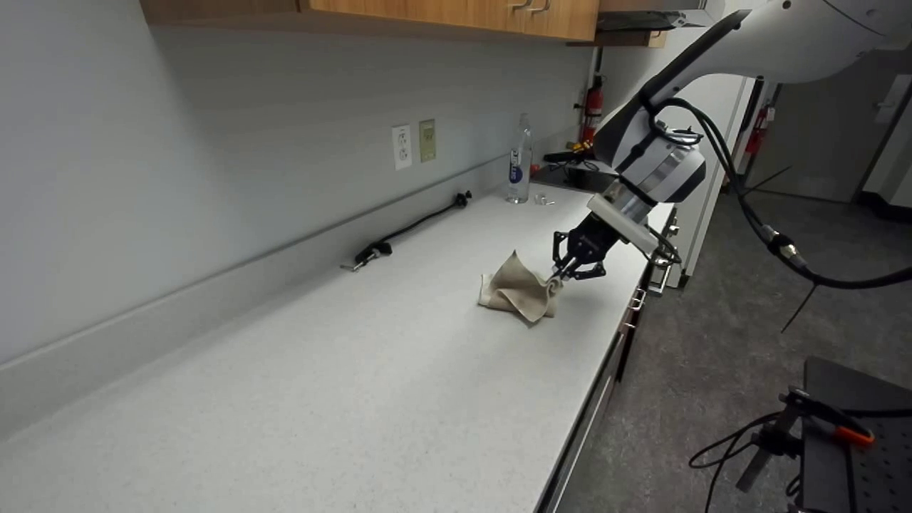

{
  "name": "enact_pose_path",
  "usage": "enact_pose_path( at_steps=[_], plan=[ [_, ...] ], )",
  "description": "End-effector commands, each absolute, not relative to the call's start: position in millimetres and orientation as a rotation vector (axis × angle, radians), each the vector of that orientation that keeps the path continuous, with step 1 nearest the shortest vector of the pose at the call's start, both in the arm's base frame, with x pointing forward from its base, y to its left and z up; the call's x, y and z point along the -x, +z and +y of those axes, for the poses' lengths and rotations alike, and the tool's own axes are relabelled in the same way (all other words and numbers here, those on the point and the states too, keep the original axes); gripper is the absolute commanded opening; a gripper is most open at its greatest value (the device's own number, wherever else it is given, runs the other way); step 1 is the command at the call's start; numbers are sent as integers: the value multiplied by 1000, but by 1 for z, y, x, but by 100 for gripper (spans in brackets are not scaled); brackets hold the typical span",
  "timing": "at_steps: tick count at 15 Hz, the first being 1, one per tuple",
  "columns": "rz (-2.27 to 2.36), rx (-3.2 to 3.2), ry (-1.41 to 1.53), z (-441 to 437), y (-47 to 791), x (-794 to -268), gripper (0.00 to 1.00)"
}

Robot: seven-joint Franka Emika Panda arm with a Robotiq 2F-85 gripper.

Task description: Fold the towel

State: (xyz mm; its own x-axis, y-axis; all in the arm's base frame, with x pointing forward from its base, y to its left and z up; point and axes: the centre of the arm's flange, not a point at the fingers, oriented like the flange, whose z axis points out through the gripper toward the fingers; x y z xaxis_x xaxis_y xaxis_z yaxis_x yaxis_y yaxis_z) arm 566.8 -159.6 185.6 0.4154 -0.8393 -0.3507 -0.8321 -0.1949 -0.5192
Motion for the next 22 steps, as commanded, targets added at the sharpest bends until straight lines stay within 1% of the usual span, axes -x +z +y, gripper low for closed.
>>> enact_pose_path(
  at_steps=[1,3,4,5,7,8,10,11,14,15,22],
  plan=[
    [1411,1997,-54,-166,192,-587,1],
    [1416,2004,-78,-169,199,-593,1],
    [1419,2010,-83,-171,203,-595,19],
    [1423,2011,-86,-173,205,-597,30],
    [1435,2025,-90,-174,209,-601,44],
    [1438,2042,-95,-173,210,-602,53],
    [1441,2077,-103,-171,211,-603,66],
    [1441,2095,-112,-169,212,-603,75],
    [1452,2169,-158,-161,219,-604,97],
    [1453,2193,-173,-158,222,-605,100],
    [1379,2251,-192,-123,246,-615,100]
  ],
)
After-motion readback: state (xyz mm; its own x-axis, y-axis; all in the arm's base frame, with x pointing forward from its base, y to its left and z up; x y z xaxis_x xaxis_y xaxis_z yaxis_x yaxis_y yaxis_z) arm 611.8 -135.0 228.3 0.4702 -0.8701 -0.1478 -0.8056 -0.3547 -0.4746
